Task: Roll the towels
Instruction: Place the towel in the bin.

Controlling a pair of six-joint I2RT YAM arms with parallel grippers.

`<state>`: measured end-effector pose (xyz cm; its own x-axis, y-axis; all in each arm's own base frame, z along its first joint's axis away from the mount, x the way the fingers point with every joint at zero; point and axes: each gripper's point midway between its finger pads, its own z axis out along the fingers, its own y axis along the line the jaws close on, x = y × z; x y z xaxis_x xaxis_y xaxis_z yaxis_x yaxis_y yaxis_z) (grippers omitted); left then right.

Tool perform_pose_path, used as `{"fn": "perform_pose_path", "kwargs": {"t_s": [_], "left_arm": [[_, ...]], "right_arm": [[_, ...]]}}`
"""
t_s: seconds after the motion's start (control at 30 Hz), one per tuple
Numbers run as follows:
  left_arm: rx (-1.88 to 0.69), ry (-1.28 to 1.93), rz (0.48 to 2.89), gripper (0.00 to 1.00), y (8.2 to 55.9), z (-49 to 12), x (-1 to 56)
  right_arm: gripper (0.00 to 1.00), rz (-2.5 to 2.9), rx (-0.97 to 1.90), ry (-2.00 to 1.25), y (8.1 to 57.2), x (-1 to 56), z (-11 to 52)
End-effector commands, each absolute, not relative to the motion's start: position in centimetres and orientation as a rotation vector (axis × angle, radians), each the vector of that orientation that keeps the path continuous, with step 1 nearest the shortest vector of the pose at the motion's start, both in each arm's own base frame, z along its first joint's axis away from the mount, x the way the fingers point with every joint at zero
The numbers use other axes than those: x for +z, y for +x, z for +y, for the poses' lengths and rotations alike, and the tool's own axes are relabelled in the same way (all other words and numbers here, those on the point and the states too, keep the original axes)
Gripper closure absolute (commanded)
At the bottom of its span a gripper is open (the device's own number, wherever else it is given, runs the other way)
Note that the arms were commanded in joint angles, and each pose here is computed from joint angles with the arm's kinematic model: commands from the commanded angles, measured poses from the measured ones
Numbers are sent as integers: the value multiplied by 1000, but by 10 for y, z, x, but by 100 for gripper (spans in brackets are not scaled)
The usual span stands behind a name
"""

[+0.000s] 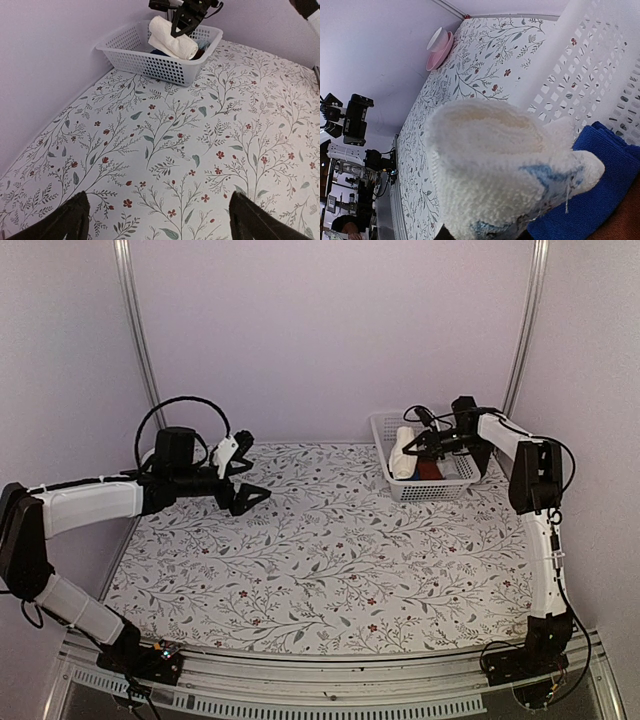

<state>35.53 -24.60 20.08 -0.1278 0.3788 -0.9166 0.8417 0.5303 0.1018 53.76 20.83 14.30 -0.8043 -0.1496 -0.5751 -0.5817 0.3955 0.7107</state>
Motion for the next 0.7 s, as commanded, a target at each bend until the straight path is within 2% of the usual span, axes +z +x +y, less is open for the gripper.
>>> {"fn": "perform_pose_path", "kwargs": {"t_s": [0.0, 0.23, 0.5, 0.67], "left_arm": [[-556, 1050, 1753, 3, 353, -249, 190], [-553, 1051, 1777, 3, 356, -251, 183], [-549, 1054, 1818, 3, 359, -252, 172], [-548, 1054, 1823, 3, 359, -252, 171]], "right_arm": [[84, 2211, 1446, -564, 550, 137, 194], [82, 2345, 1343, -499, 554, 99, 182], [67, 2480, 1097, -426, 564, 82, 160], [64, 2538, 976, -388, 567, 76, 149]]}}
